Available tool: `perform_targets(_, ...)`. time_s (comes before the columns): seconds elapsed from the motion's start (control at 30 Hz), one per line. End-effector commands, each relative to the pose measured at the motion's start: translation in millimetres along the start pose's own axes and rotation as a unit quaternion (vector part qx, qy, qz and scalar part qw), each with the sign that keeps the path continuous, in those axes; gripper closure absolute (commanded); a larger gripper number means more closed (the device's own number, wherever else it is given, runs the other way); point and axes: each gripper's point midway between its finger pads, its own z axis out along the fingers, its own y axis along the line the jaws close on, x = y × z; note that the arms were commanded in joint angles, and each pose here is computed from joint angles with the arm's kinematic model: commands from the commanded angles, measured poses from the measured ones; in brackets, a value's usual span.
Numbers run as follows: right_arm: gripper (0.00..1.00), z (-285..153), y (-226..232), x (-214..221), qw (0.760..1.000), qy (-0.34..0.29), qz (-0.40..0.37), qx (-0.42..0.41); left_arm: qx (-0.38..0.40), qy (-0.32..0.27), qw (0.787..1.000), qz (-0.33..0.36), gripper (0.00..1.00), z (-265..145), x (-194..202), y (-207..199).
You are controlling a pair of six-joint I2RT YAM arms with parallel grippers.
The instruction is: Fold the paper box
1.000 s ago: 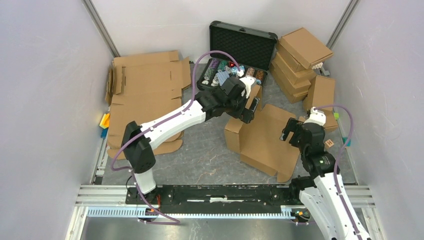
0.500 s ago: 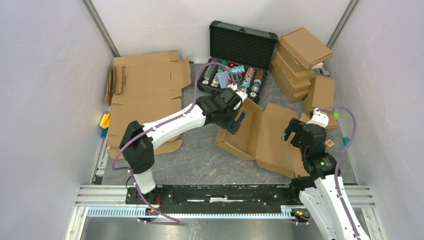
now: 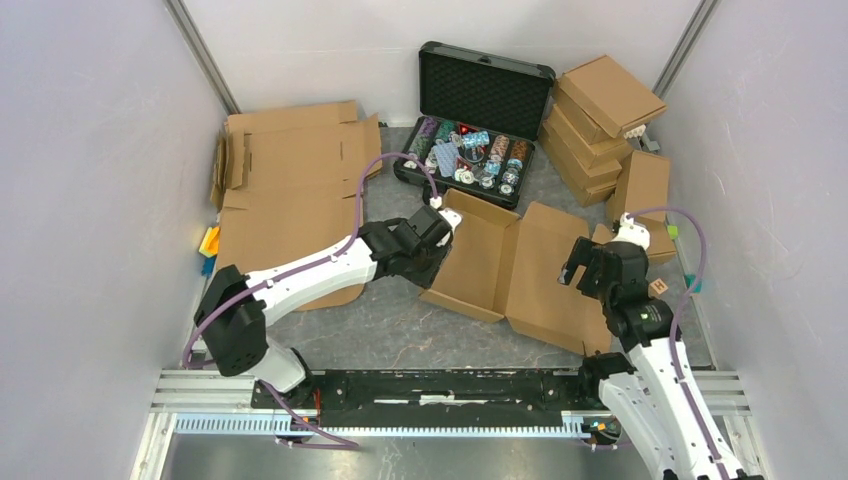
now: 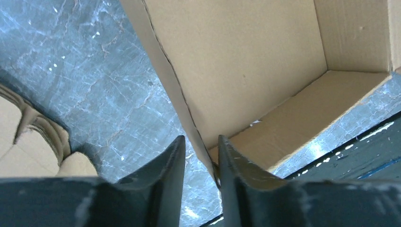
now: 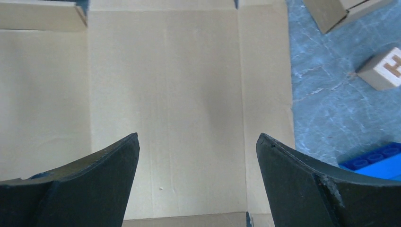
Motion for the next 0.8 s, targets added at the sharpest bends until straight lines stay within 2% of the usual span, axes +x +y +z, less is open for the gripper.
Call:
perform_targets(0.0, 0.02, -15, 19, -15, 0.998, -0.011, 0.035, -0.046, -0.006, -0.036, 0.999, -0.025, 0.68, -1, -7, 2)
perform_targets(0.17, 0.02, -24, 9, -13, 0.997, 0.009, 0.081, -0.003, 0.0, -0.028, 0.999, -0.022, 0.88, -6, 10, 4)
perform_targets(0.27, 0.02, -28, 5, -19, 0.996, 0.005, 0.085, 0.011, -0.003, -0.022, 0.999, -0.03, 0.95, -12, 22, 7)
perform_targets(0.4, 0.02, -26, 2, -29, 0.998, -0.009, 0.058, 0.018, -0.017, -0.03, 0.997, -0.068, 0.97, -21, 44, 18)
perform_targets(0.53, 0.02, -13, 7, -22, 1.0, 0.014, 0.021, 0.008, -0.049, -0.063, 0.99, -0.117, 0.98, -32, 62, 41)
perform_targets(0.77, 0.02, 5, 7, -2, 0.999, 0.045, -0.025, 0.004, -0.133, -0.065, 0.965, -0.215, 0.95, -41, 96, 89)
